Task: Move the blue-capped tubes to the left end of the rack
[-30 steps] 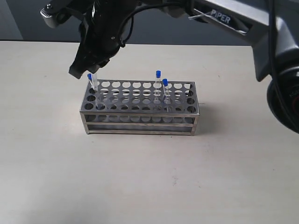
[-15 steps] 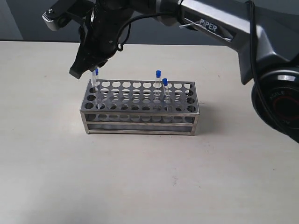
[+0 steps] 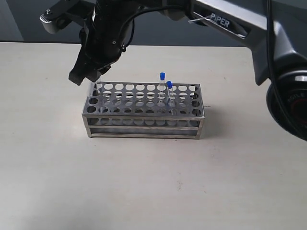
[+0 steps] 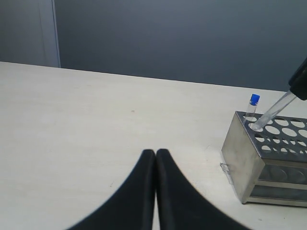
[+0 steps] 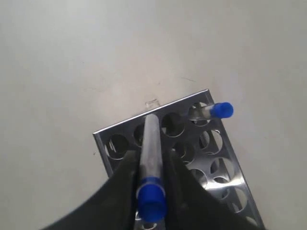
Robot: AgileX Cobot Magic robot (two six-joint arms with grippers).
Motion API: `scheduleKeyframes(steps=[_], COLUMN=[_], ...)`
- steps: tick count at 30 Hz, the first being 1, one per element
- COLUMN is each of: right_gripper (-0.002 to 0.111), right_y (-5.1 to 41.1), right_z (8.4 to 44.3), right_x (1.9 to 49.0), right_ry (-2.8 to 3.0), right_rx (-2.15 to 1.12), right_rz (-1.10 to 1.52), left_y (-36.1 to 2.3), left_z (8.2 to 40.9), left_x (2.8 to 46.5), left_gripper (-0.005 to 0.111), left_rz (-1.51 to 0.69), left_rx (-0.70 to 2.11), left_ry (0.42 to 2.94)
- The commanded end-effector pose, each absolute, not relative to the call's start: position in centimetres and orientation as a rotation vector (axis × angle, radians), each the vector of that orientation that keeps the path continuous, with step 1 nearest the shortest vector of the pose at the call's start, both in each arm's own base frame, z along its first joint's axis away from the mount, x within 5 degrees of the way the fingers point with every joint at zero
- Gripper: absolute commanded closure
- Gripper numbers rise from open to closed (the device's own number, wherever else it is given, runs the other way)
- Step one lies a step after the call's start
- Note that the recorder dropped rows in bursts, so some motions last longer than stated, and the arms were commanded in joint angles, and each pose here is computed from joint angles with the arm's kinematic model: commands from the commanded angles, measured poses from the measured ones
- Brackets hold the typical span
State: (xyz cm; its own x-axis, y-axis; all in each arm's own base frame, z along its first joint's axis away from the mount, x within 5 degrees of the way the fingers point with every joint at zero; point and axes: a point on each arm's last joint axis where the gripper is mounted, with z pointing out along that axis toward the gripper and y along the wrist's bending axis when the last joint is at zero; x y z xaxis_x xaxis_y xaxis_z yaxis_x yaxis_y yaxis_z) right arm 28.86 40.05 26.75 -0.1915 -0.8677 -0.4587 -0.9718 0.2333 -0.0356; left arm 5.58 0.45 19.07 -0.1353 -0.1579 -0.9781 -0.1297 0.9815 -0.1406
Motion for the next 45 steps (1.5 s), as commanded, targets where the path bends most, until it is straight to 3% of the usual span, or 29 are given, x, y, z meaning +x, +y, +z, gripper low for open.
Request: scheduleKeyframes(steps=[1, 17, 34, 45], right_gripper=[0.108, 0.108, 0.108, 0.108], right_y=[39.9, 39.9, 41.9, 40.8], right_z=[27.4, 26.7, 21.0, 23.7], right_x=[28.6, 29.3, 30.5, 30.4], right_ry=[2.122, 2.116, 2.147, 2.112], right_rx=[-1.694, -1.678, -1.665, -1.682], right_rz=[0.39, 0.304, 0.341, 0.248], left_y=[0.4, 0.4, 0.4, 0.4], left_z=[19.2, 19.2, 19.2, 19.2], left_x=[5.5, 5.5, 5.5, 5.5], left_gripper=[0.106, 0.106, 0.106, 0.106], left_rz=[-0.033, -0.033, -0.033, -0.033], left_rx=[-0.206, -0.206, -0.206, -0.206], left_ry=[1.707, 1.707, 1.707, 1.707])
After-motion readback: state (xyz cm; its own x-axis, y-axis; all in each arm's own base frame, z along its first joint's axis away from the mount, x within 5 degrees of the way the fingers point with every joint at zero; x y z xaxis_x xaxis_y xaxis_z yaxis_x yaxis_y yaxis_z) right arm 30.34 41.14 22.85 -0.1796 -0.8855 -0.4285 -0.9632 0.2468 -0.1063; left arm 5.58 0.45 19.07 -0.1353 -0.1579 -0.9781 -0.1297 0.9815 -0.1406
